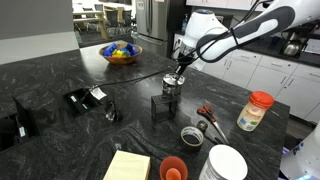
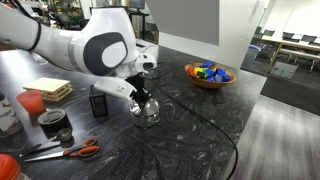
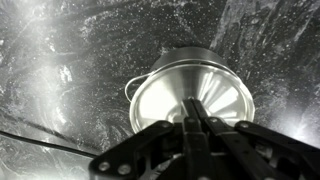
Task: Put the silver lid on the table
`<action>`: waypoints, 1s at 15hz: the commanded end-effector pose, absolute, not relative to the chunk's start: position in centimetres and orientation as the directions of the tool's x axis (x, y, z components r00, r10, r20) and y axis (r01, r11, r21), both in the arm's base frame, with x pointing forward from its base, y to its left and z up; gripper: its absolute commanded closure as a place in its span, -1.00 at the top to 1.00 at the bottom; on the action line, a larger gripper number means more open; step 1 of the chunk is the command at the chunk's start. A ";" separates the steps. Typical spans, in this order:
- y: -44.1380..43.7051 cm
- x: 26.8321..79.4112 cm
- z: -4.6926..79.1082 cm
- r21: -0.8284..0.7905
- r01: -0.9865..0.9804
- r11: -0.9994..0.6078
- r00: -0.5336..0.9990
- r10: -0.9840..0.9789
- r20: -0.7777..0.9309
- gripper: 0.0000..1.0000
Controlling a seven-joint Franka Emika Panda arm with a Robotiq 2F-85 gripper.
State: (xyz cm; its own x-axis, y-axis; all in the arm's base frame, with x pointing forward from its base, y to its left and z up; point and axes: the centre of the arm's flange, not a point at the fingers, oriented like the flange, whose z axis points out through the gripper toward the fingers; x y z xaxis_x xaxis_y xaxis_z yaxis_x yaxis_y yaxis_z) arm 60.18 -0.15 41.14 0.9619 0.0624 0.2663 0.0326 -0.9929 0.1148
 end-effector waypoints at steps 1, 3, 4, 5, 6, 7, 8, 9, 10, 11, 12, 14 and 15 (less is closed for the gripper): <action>0.1 58.1 44.1 0.074 0.005 -0.997 0.957 0.026 0.290 -0.99; -0.3 56.9 45.5 0.047 -0.031 -0.998 0.940 -0.013 0.342 -0.99; -0.7 56.2 45.9 0.039 -0.050 -0.998 0.935 -0.033 0.353 -0.99; -1.4 55.3 45.9 0.043 -0.081 -0.996 0.934 -0.060 0.353 -0.99; -2.2 54.4 45.8 0.055 -0.113 -0.992 0.934 -0.087 0.346 -0.99; -3.3 53.3 45.4 0.057 -0.161 -0.985 0.933 -0.133 0.335 -0.99; -4.2 52.2 44.9 0.055 -0.200 -0.978 0.931 -0.172 0.323 -0.99; -5.1 51.2 44.4 0.050 -0.233 -0.971 0.928 -0.207 0.310 -0.99; -5.8 50.2 44.0 0.040 -0.267 -0.963 0.923 -0.243 0.298 -0.99; -6.3 49.4 43.6 0.034 -0.295 -0.955 0.917 -0.273 0.290 -0.99; -6.8 48.4 43.3 0.029 -0.327 -0.944 0.908 -0.306 0.284 -0.99; -7.4 46.7 42.9 0.018 -0.389 -0.921 0.889 -0.370 0.271 -0.99; -7.7 45.9 42.6 0.016 -0.414 -0.910 0.880 -0.395 0.263 -0.99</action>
State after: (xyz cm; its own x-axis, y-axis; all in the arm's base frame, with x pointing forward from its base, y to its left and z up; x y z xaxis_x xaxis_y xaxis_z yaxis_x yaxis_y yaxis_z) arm 48.60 -7.53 42.65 0.9089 -0.3295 0.2554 -0.3461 -0.9379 0.0216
